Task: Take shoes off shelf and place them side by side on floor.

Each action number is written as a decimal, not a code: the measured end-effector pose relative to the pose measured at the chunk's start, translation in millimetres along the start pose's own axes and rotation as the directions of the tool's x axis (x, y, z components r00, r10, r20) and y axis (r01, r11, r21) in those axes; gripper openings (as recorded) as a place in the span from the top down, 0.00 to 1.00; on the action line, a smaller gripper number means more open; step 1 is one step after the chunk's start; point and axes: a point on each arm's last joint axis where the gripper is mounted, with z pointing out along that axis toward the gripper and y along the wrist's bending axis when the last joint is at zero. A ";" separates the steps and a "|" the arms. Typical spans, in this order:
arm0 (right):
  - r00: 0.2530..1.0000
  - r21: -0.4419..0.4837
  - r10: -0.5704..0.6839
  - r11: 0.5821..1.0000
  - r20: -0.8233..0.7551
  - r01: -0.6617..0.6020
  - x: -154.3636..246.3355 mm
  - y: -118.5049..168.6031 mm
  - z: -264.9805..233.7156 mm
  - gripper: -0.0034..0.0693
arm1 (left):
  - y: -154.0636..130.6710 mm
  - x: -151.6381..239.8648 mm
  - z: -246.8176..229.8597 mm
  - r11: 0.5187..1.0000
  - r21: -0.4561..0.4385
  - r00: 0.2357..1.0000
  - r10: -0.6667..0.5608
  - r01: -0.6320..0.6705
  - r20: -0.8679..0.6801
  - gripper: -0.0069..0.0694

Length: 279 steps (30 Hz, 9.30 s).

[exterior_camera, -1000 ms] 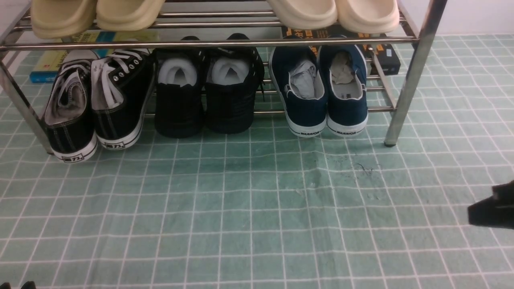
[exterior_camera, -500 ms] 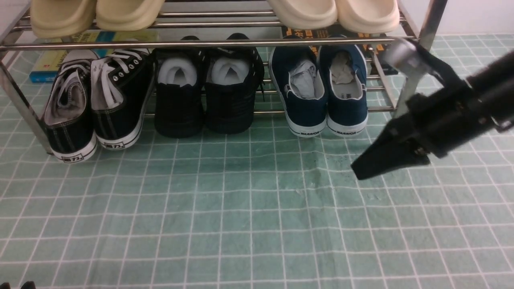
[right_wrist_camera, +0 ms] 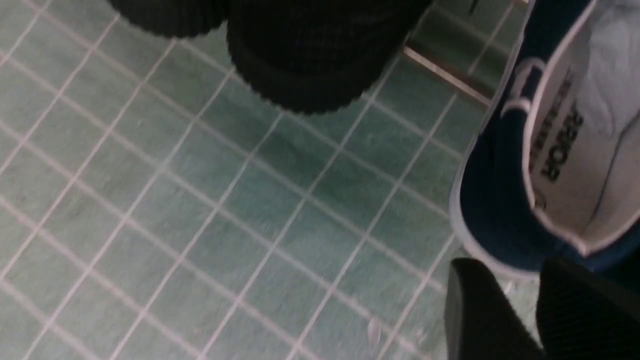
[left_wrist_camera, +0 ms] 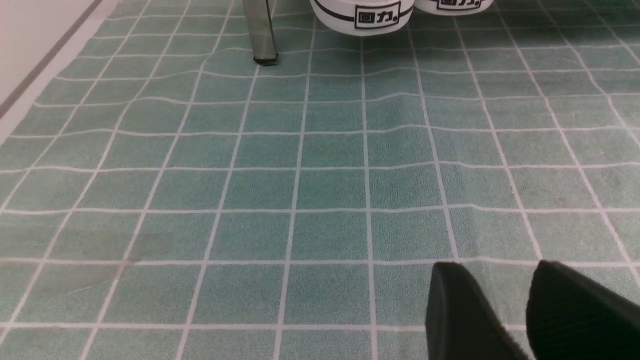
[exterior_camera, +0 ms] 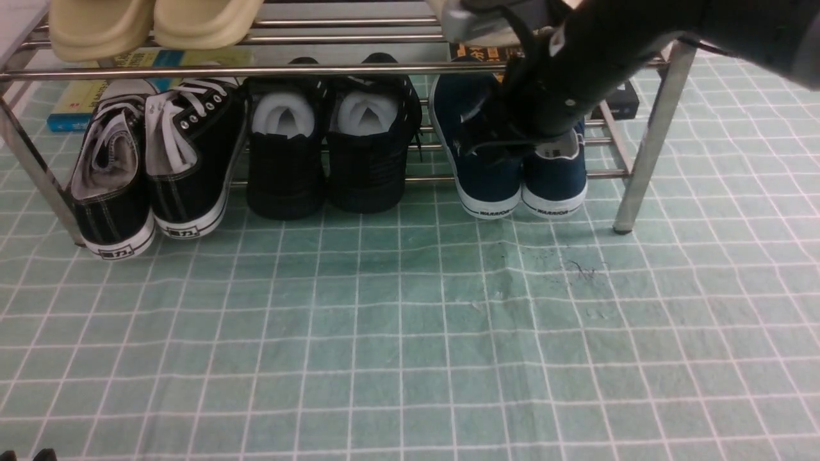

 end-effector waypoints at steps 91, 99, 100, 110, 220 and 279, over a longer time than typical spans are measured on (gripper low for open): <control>0.973 -0.126 -0.152 0.983 -0.173 0.131 94.6 84.5 31.4 0.89 | 0.6 0.0 -0.1 1.000 -0.007 1.000 0.018 -0.018 0.000 0.59; 0.981 -0.119 -0.058 0.992 -0.182 0.037 95.6 85.7 38.9 0.89 | 0.6 0.0 -0.1 1.000 -0.007 1.000 0.018 -0.018 0.000 0.59; 0.983 -0.117 -0.033 0.993 -0.182 0.012 95.3 85.9 38.9 0.89 | 0.6 0.0 -0.1 1.000 -0.007 1.000 0.018 -0.018 0.000 0.59; 0.974 -0.108 0.106 0.986 -0.199 -0.129 95.3 87.5 38.7 0.75 | 0.6 0.0 -0.1 1.000 -0.007 1.000 0.018 -0.018 0.000 0.59; 0.980 0.097 0.020 0.995 -0.200 0.000 111.3 44.0 -37.6 0.91 | 0.7 0.0 -0.1 1.000 -0.007 1.000 0.019 -0.019 0.000 0.59; 0.972 0.163 0.204 0.969 -0.117 -0.184 111.6 37.3 -89.3 0.63 | 0.7 0.0 -0.1 1.000 -0.007 1.000 0.019 -0.019 0.000 0.59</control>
